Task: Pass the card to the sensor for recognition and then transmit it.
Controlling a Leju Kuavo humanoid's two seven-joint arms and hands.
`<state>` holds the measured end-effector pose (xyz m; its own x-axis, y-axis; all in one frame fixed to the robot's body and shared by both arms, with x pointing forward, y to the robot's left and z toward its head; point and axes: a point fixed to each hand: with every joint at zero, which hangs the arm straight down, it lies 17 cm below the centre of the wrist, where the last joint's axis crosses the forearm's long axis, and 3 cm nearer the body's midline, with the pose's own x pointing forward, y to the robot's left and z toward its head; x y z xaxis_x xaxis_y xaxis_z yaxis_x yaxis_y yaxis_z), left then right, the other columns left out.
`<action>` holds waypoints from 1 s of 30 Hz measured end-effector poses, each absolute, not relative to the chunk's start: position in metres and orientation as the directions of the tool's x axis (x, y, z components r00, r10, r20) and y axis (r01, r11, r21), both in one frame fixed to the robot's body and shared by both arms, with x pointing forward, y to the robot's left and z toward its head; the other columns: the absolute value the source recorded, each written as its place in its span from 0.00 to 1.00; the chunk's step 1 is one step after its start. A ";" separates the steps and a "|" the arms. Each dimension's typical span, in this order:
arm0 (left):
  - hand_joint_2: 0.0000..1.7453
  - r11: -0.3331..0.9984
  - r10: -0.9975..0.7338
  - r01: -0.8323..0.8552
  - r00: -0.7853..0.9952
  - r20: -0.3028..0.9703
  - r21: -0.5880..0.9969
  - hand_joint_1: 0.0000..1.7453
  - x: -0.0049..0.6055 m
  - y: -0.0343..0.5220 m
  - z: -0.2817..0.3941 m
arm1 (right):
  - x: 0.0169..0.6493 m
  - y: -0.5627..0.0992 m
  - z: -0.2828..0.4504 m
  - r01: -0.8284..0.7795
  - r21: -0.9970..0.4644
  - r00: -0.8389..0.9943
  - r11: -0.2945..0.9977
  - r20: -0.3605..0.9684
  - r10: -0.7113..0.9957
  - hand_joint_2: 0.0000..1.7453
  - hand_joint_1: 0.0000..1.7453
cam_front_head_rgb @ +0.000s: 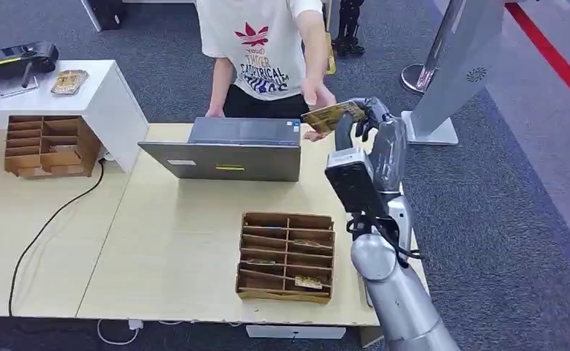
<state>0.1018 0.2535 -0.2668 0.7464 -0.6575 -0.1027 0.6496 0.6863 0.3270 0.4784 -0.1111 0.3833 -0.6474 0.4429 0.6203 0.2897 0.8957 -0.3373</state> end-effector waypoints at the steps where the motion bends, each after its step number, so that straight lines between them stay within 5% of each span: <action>1: 0.00 0.680 -0.664 0.655 0.741 -0.102 0.329 0.00 0.103 0.253 -0.267 | 0.483 -0.110 0.385 0.297 -0.346 -0.645 0.890 0.615 0.454 1.00 1.00; 28: 0.00 0.613 -0.730 0.713 0.676 -0.102 0.340 0.00 0.118 0.250 -0.263 | 0.525 -0.086 0.363 0.359 -0.549 -0.565 0.754 0.515 0.644 1.00 1.00; 29: 0.00 0.611 -0.732 0.715 0.674 -0.102 0.340 0.00 0.119 0.249 -0.263 | 0.526 -0.084 0.359 0.361 -0.567 -0.563 0.741 0.501 0.658 1.00 0.57; 30: 0.00 0.610 -0.733 0.716 0.672 -0.102 0.339 0.00 0.119 0.249 -0.263 | 0.526 -0.081 0.355 0.360 -0.584 -0.559 0.727 0.489 0.670 1.00 0.00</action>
<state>0.1191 0.2492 -0.2631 0.6725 -0.7331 -0.1017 0.7162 0.6099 0.3392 0.5262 -0.0810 0.3550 -0.5594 0.6695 0.4886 0.3603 0.7273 -0.5841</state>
